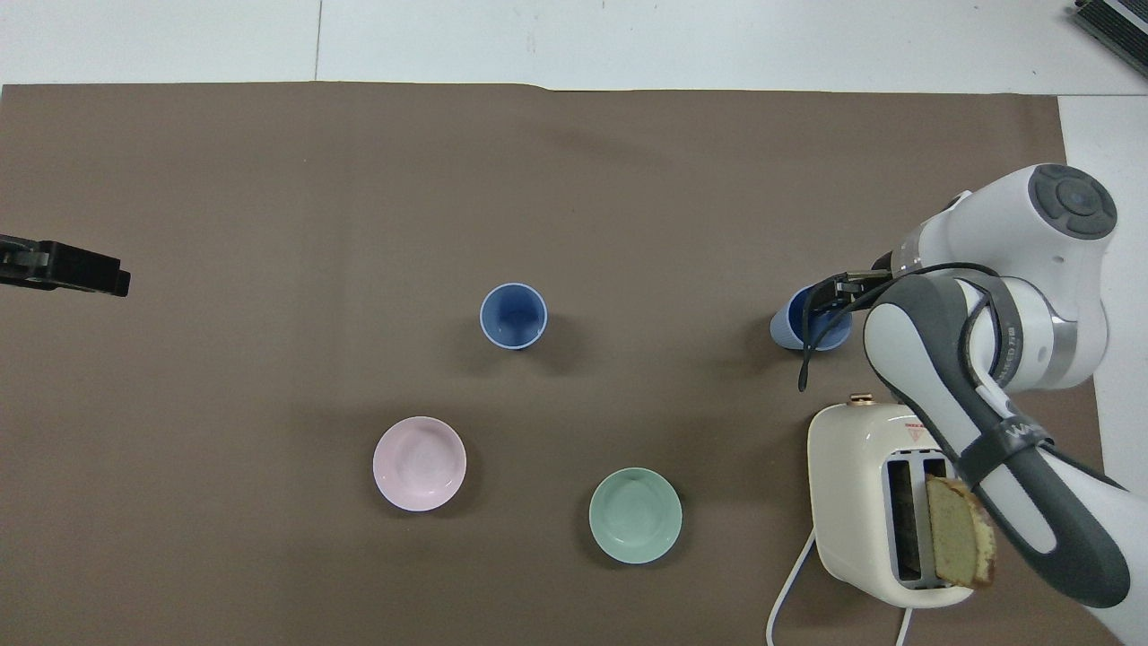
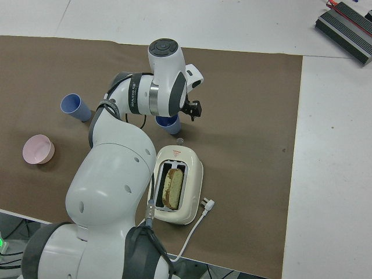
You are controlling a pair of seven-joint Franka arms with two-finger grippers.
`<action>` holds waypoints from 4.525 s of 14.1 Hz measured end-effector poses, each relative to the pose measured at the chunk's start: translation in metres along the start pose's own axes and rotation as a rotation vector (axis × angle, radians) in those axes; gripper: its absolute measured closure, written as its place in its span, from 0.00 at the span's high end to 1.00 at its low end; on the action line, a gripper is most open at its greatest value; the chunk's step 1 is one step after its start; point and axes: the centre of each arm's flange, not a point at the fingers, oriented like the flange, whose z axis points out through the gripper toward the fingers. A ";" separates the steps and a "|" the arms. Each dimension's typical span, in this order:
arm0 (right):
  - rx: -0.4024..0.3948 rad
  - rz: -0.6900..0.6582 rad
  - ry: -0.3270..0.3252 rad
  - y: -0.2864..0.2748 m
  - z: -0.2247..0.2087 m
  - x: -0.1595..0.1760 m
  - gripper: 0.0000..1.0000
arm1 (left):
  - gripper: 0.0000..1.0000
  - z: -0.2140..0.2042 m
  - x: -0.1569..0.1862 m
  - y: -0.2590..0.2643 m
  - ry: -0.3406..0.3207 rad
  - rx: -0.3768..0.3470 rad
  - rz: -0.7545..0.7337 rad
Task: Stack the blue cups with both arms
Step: 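Grasp the blue cup near the toaster with the right gripper, then lift the blue cup and carry it over the center blue cup, then lower the held cup into the center cup and open the right gripper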
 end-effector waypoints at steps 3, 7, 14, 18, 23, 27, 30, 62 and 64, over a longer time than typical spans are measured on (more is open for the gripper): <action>0.003 -0.017 -0.001 -0.013 0.000 -0.001 0.64 | 1.00 0.000 0.000 -0.001 0.000 0.000 0.000; 0.004 -0.016 0.000 -0.015 0.000 -0.001 0.22 | 1.00 0.000 0.000 -0.001 -0.001 0.000 0.000; 0.004 -0.015 0.001 -0.014 0.000 -0.001 0.04 | 1.00 0.000 0.000 -0.001 -0.001 0.000 0.000; 0.005 -0.015 -0.004 -0.017 -0.018 0.003 0.04 | 1.00 0.000 0.000 -0.001 -0.001 0.000 0.000; 0.023 0.069 0.014 -0.051 -0.125 0.010 0.04 | 1.00 0.000 0.000 -0.001 -0.002 0.000 0.000; 0.055 0.135 0.059 -0.144 -0.159 -0.002 0.04 | 1.00 0.000 0.000 -0.001 -0.002 0.000 0.000; 0.133 0.160 0.079 -0.207 -0.164 -0.013 0.04 | 1.00 0.000 0.000 -0.001 -0.002 0.000 0.000; 0.075 0.155 0.093 -0.378 -0.072 -0.017 0.09 | 1.00 0.000 0.000 -0.001 -0.002 0.000 0.000; 0.086 0.155 0.106 -0.379 -0.073 -0.016 0.31 | 1.00 0.000 0.000 -0.001 -0.002 0.000 0.000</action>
